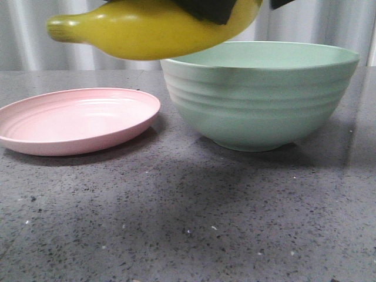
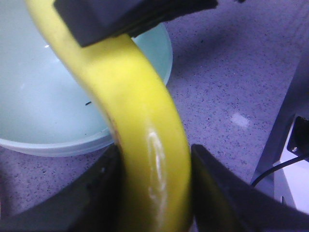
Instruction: Transfer banana from pink plate to green bowl
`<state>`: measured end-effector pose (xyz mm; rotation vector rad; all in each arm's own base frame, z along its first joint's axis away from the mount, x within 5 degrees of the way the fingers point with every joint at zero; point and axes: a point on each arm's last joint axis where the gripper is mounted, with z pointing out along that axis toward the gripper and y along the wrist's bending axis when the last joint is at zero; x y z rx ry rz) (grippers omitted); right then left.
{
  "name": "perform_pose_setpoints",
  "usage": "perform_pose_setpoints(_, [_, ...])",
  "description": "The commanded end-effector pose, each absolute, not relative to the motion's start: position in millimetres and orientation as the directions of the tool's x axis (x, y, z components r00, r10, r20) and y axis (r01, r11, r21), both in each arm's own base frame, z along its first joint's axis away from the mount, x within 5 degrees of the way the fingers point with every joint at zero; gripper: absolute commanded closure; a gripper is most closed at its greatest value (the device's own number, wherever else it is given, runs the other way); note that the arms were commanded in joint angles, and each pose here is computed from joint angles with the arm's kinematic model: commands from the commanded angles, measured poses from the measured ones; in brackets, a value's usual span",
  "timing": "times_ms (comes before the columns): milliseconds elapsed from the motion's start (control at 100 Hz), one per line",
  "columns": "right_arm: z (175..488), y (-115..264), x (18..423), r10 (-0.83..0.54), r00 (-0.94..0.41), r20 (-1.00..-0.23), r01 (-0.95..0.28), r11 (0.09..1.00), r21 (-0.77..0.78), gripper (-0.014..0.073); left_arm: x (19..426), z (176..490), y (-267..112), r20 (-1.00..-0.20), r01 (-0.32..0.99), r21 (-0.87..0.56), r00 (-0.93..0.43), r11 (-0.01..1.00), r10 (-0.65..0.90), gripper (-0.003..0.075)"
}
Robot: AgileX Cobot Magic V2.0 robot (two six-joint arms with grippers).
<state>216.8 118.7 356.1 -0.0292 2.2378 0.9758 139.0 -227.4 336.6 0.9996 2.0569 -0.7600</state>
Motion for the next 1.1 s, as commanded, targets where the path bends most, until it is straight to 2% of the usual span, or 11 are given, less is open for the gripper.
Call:
perform_pose_setpoints(0, [371, 123, 226, 0.291, -0.720, -0.630, -0.295, 0.693, 0.658, 0.0162, 137, 362, -227, -0.867, 0.831, -0.206, -0.400, 0.516, 0.299, 0.0531])
perform_pose_setpoints(190, [363, 127, 236, 0.287, -0.738, -0.611, -0.275, 0.699, 0.660, 0.0164, 137, 362, -227, -0.867, 0.831, -0.206, -0.400, 0.516, 0.299, 0.0531])
perform_pose_setpoints(310, [363, 127, 235, 0.284, -0.740, -0.609, -0.275, 0.699, 0.660, 0.0213, 137, 362, -227, -0.868, 0.831, -0.209, -0.401, 0.516, 0.294, 0.0531])
perform_pose_setpoints(470, [362, 127, 235, 0.280, -0.745, -0.606, -0.275, 0.698, 0.661, 0.0406, 138, 363, -227, -0.871, 0.830, -0.209, -0.398, 0.517, 0.288, 0.0517])
perform_pose_setpoints(600, [362, 127, 235, 0.280, -0.745, -0.606, -0.275, 0.698, 0.661, 0.0571, 138, 363, -227, -0.871, 0.830, -0.209, -0.398, 0.517, 0.288, 0.0453])
perform_pose_setpoints(700, [362, 127, 235, 0.276, -0.743, -0.610, -0.280, 0.700, 0.657, 0.0650, 138, 363, -227, -0.872, 0.827, -0.214, -0.402, 0.519, 0.281, 0.0414])
perform_pose_setpoints(800, [363, 127, 235, 0.279, -0.739, -0.613, -0.279, 0.701, 0.657, 0.0666, 138, 364, -227, -0.875, 0.827, -0.214, -0.398, 0.520, 0.274, 0.0382])
perform_pose_setpoints(890, [364, 125, 237, 0.295, -0.721, -0.627, -0.279, 0.705, 0.652, 0.0666, 138, 366, -226, -0.881, 0.828, -0.213, -0.392, 0.519, 0.263, 0.0382])
perform_pose_setpoints(1090, [387, 107, 242, 0.314, -0.637, -0.704, -0.292, 0.747, 0.597, 0.0666, 133, 377, -219, -0.900, 0.832, -0.212, -0.370, 0.513, 0.229, 0.0382])
